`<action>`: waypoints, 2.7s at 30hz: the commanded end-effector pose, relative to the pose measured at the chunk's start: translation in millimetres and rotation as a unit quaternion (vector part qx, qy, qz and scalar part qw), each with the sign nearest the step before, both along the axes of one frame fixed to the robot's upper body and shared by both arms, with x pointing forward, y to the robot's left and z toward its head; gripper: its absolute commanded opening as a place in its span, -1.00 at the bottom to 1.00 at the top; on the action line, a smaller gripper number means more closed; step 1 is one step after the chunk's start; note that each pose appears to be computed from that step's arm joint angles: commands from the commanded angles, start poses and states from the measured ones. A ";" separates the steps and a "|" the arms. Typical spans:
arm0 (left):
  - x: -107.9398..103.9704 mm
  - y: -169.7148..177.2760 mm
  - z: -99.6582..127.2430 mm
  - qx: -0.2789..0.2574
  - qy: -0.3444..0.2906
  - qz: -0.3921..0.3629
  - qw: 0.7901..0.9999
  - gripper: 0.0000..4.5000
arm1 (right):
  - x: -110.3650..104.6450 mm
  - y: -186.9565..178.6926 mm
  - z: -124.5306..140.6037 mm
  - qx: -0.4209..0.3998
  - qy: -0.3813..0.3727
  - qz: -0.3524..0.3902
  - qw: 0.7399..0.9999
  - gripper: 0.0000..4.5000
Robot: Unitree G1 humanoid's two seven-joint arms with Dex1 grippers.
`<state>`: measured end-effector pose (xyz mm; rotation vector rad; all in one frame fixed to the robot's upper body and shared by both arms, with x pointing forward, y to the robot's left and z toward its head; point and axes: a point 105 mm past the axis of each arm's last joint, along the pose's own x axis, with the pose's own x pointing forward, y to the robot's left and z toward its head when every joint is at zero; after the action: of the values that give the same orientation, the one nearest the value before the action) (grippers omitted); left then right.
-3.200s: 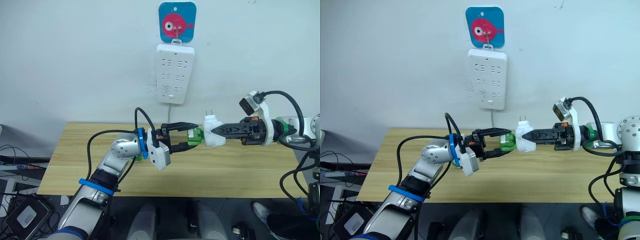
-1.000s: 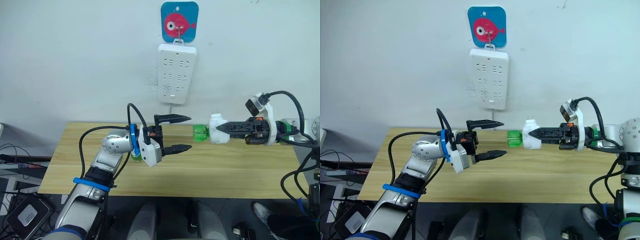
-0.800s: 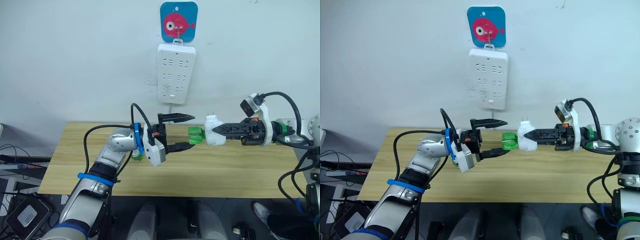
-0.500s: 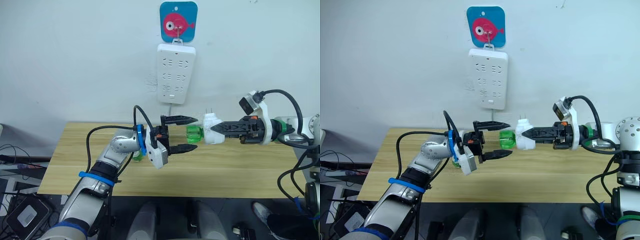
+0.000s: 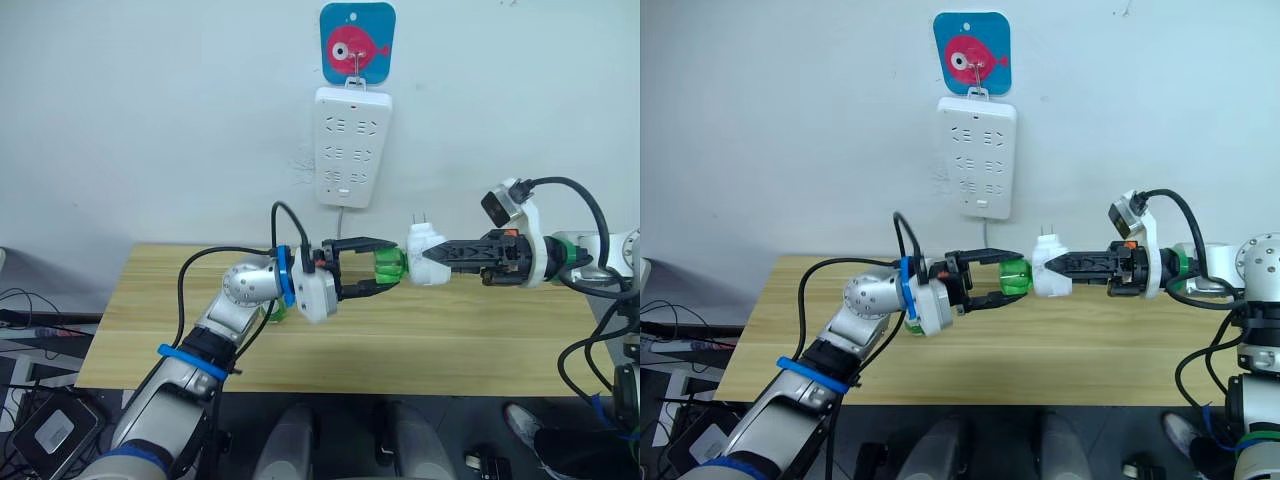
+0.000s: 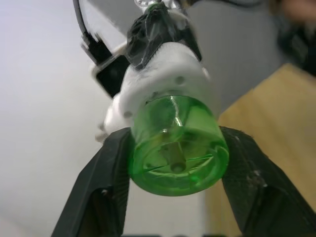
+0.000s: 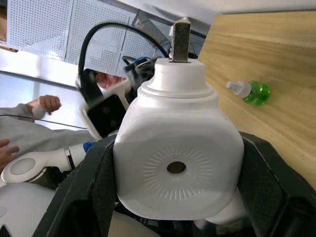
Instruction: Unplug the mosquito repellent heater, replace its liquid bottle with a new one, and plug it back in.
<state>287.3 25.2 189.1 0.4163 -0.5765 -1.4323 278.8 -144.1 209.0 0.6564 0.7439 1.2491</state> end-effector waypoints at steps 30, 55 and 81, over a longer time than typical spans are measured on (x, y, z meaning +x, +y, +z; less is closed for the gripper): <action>0.0 50.2 -2.4 0.032 0.310 0.040 0.949 0.99 | 6.1 -21.3 -1.8 0.013 0.023 -0.044 0.999 0.32; -13.6 9.0 3.4 -0.004 -0.355 0.055 0.933 0.99 | -7.6 4.3 -1.2 0.022 0.022 0.021 0.999 0.32; -18.7 2.7 11.1 -0.032 0.078 -0.023 0.996 0.01 | -21.3 9.8 -2.1 -0.005 0.011 0.053 0.999 0.32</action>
<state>271.0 31.4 183.3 0.4930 -0.6504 -1.4172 267.4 -139.2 204.5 0.6667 0.7941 1.2812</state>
